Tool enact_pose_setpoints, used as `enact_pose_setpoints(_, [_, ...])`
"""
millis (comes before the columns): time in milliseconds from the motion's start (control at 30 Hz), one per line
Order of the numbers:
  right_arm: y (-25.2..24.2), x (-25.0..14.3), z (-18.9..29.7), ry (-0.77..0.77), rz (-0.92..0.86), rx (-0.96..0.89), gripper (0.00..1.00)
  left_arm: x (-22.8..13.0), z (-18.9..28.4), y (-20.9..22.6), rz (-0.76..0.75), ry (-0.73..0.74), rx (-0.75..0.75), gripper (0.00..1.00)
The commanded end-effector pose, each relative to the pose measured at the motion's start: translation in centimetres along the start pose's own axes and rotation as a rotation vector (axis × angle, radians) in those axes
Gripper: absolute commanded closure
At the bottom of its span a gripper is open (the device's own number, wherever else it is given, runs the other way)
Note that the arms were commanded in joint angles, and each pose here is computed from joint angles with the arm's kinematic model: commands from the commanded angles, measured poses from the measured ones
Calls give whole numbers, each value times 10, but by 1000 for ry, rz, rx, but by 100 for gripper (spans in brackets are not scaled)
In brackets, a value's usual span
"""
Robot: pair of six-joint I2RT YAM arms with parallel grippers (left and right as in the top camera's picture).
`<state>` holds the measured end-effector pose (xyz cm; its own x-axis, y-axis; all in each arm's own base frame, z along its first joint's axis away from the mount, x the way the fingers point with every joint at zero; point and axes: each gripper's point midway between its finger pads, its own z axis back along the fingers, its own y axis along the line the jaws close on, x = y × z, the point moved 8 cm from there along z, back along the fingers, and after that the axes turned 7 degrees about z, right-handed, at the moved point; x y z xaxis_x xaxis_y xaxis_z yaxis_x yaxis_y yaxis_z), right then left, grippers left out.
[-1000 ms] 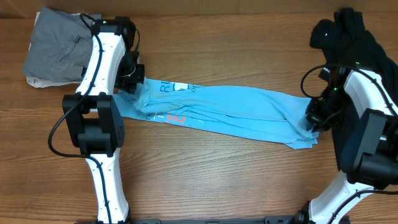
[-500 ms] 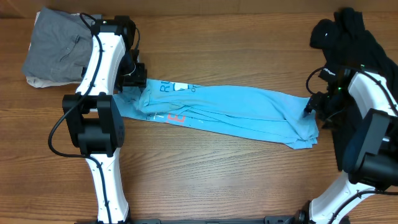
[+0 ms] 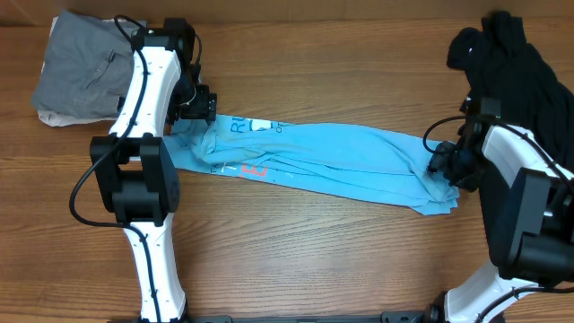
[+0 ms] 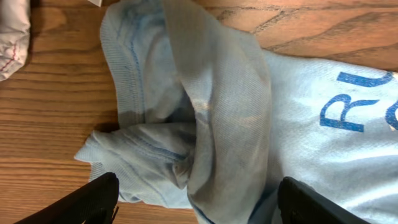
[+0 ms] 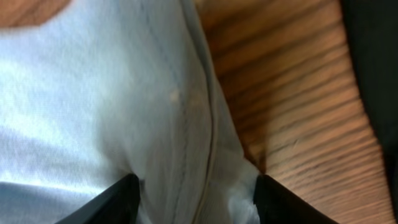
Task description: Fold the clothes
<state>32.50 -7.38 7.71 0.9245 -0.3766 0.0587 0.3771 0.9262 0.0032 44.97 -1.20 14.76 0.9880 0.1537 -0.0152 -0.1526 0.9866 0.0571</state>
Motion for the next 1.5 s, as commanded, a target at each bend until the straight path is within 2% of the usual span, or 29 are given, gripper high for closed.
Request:
enact_pose_setpoints(0, [-2, -18, -40, 75, 6, -15, 55, 1, 59, 3, -13, -154, -27, 16])
enact_pose_setpoints(33, [-2, -19, -42, 67, 6, -13, 70, -1, 75, 4, -11, -193, -34, 16])
enact_pose_setpoints(133, [-2, -17, -42, 56, 2, -11, 92, -11, 115, 8, -8, -283, -51, 15])
enact_pose_setpoints(167, [-2, -17, -42, 53, 2, -11, 96, -15, 128, 9, -6, -315, -57, 14])
enact_pose_setpoints(333, [-2, -17, -38, 74, 1, -7, 96, -43, 184, 18, 3, -454, -79, 0])
enact_pose_setpoints(500, [1, -13, -7, 123, -28, 22, 96, -59, 210, 23, 7, -521, -90, 0])
enact_pose_setpoints(700, [14, -7, 62, 47, 13, 176, 96, -64, 211, 24, 6, -505, -87, 0])
enact_pose_setpoints(900, [61, -25, 115, -61, 137, 269, 96, -63, 212, 24, 10, -514, -90, 0])
enact_pose_setpoints(1133, [127, -42, 121, -96, 250, 358, 96, -62, 212, 24, 10, -521, -91, 0])
enact_pose_setpoints(1333, [193, -52, 130, -224, 348, 465, 96, -62, 212, 23, 10, -522, -92, 0])
enact_pose_setpoints(1467, [219, -54, 123, -258, 384, 497, 96, -62, 212, 23, 9, -521, -92, 0])
